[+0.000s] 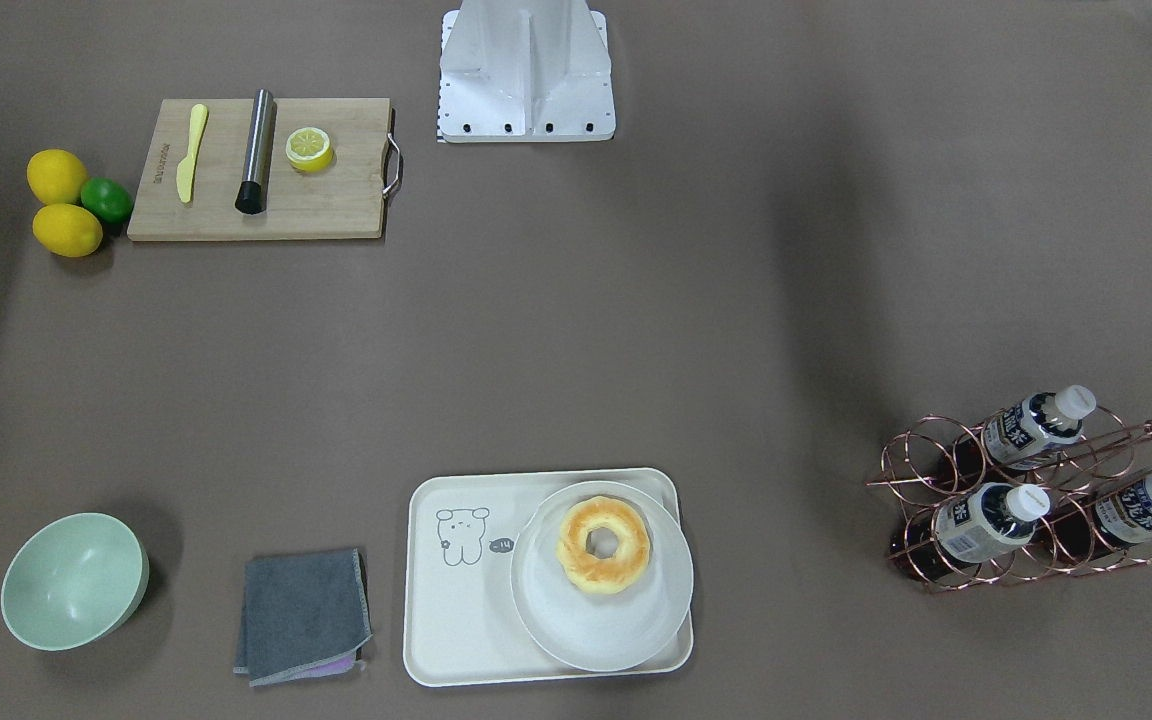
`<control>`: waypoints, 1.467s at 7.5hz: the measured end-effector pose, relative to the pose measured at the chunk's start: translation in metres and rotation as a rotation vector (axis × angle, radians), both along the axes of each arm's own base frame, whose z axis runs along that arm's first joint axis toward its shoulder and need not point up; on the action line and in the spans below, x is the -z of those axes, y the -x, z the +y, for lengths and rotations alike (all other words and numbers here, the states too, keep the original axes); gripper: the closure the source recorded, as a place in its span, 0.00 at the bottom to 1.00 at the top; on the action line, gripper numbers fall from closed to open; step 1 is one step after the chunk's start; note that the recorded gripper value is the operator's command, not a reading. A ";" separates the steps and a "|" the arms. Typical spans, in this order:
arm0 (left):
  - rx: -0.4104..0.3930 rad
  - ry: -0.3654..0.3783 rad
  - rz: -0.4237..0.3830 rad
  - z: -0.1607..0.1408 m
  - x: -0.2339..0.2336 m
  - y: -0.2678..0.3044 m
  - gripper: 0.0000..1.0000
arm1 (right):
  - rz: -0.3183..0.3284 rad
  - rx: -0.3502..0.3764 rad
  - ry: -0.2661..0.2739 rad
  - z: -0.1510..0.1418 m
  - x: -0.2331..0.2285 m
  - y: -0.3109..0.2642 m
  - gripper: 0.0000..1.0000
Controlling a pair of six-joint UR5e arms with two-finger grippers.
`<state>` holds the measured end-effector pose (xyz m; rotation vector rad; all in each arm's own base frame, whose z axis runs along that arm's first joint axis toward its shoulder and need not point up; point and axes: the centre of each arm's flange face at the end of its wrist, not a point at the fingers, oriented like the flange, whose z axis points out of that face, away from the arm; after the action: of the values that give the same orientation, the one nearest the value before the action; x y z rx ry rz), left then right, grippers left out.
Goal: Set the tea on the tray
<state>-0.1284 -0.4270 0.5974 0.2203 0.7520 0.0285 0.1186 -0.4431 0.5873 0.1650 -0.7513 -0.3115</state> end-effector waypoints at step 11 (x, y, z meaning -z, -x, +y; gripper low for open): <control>0.110 -0.062 0.072 -0.041 0.132 -0.088 0.02 | 0.001 0.006 -0.032 0.001 0.012 0.000 0.00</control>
<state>-0.0404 -0.4680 0.4656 0.3231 0.8107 -0.0605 0.1184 -0.4423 0.5752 0.1929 -0.7459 -0.3292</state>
